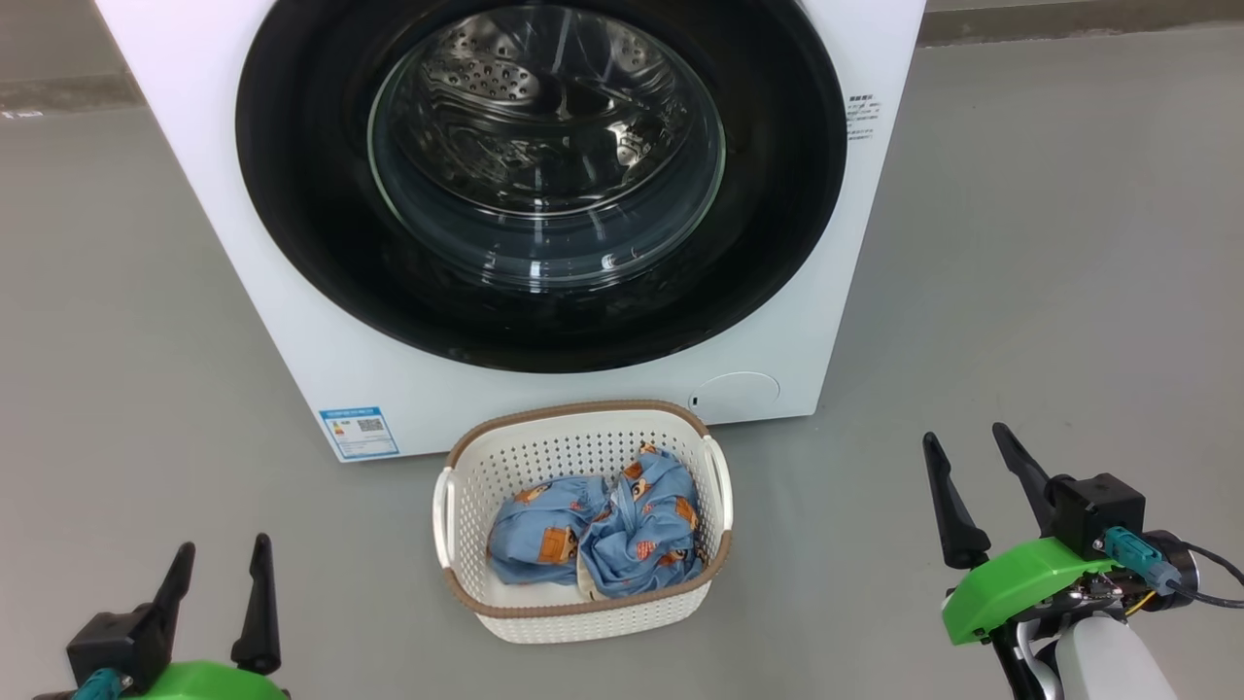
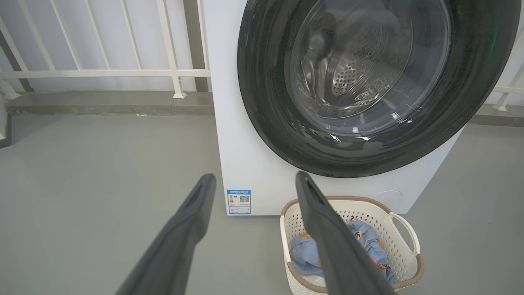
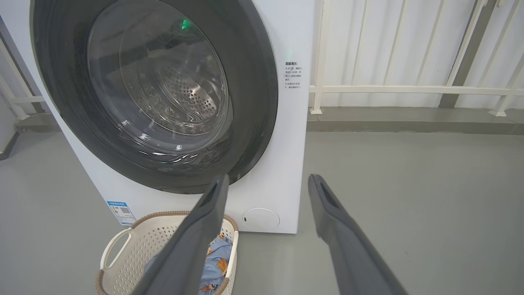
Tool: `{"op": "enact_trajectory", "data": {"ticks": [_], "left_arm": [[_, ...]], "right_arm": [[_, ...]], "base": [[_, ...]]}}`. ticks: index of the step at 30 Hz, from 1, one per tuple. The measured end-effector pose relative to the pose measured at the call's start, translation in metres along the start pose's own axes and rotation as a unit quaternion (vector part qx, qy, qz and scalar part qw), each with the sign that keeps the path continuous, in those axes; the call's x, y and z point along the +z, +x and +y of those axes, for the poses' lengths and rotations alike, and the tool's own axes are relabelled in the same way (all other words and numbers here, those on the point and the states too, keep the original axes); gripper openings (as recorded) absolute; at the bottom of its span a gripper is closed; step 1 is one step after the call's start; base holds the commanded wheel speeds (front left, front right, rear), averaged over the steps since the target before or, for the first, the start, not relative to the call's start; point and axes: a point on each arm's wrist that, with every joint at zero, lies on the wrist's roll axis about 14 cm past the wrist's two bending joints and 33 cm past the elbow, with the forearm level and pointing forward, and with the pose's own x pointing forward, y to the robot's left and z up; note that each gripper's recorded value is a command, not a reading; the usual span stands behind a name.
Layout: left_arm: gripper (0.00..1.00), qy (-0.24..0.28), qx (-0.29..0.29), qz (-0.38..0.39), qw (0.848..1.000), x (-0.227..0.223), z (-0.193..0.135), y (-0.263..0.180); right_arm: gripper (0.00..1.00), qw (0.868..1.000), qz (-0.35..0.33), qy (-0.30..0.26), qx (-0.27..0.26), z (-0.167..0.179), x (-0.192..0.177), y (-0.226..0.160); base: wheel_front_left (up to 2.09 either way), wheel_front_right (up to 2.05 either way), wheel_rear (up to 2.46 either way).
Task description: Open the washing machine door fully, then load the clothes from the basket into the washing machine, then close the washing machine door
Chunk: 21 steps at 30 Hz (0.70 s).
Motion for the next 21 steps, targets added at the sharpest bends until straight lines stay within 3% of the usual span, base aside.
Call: {"op": "enact_trajectory", "data": {"ticks": [8,21], "left_arm": [[1.0,0.001,0.002,0.001,1.0,-0.0008,0.0016,-0.0006],[1.0,-0.003,0.006,-0.008,1.0,0.0044,0.0028,0.0004]], "right_arm": [[1.0,1.0,0.0,0.001,0.002,0.0028,-0.0004,0.0009],[1.0,1.0,0.001,-0.001,0.001,0.0009,-0.0012,0.0019]], "base": [[0.75,0.75,-1.51],[1.21,1.2,-2.41]]}}
